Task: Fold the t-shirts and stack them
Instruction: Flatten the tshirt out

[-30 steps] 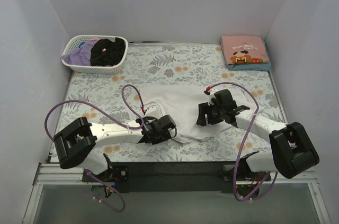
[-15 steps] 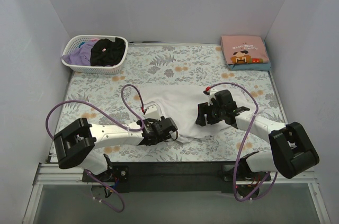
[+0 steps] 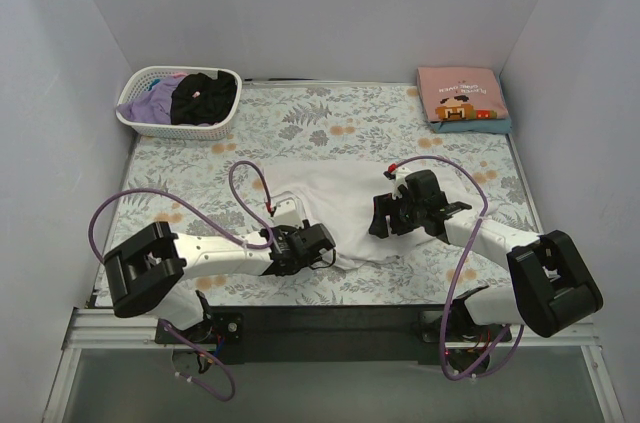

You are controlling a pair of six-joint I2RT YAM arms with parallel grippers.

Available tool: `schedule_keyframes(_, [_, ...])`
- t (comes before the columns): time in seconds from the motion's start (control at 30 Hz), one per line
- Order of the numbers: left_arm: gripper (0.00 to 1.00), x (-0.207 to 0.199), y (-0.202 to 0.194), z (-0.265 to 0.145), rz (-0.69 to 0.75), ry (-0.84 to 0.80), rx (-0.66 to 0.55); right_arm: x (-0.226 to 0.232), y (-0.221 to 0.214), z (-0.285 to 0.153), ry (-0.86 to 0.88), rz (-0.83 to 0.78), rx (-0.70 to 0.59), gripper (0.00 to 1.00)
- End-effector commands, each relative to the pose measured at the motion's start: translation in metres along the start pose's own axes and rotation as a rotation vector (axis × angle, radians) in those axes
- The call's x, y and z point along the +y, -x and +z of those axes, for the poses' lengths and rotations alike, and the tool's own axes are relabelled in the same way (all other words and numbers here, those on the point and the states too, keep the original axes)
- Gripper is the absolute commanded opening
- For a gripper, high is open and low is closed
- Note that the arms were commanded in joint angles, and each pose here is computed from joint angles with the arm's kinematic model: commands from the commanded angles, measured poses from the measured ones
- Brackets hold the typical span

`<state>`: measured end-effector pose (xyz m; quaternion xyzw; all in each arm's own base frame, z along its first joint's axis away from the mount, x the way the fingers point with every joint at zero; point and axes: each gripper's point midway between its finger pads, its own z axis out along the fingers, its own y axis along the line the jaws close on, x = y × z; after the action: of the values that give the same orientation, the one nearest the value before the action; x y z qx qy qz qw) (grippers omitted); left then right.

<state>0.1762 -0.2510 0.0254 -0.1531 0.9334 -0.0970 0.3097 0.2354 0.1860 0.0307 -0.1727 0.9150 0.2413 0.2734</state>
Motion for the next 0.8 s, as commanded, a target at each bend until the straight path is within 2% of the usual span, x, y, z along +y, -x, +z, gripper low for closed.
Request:
schedule_keyframes(0.0, [0.41,-0.017,0.013,0.007,-0.597,0.013,-0.061,-0.004,-0.024,0.001,-0.009,0.008,0.07,0.76])
schedule_keyframes(0.1, [0.3,-0.002,0.01,0.015,-0.609,0.076,-0.05,-0.003,-0.024,0.001,-0.006,0.006,0.068,0.76])
schedule_keyframes(0.3, [0.2,0.023,0.019,0.04,-0.586,0.194,0.009,-0.004,-0.023,0.003,-0.008,0.007,0.075,0.76])
schedule_keyframes(0.5, [0.06,0.044,0.049,0.055,-0.519,0.266,-0.041,-0.005,-0.017,0.003,-0.017,0.003,0.064,0.76])
schedule_keyframes(0.67, [0.04,0.076,0.083,0.076,-0.469,0.354,-0.051,-0.01,0.0,0.007,-0.055,-0.006,0.048,0.76])
schedule_keyframes(0.77, [0.04,0.082,0.106,0.087,-0.408,0.378,-0.059,-0.018,0.014,0.012,-0.098,-0.006,0.048,0.76])
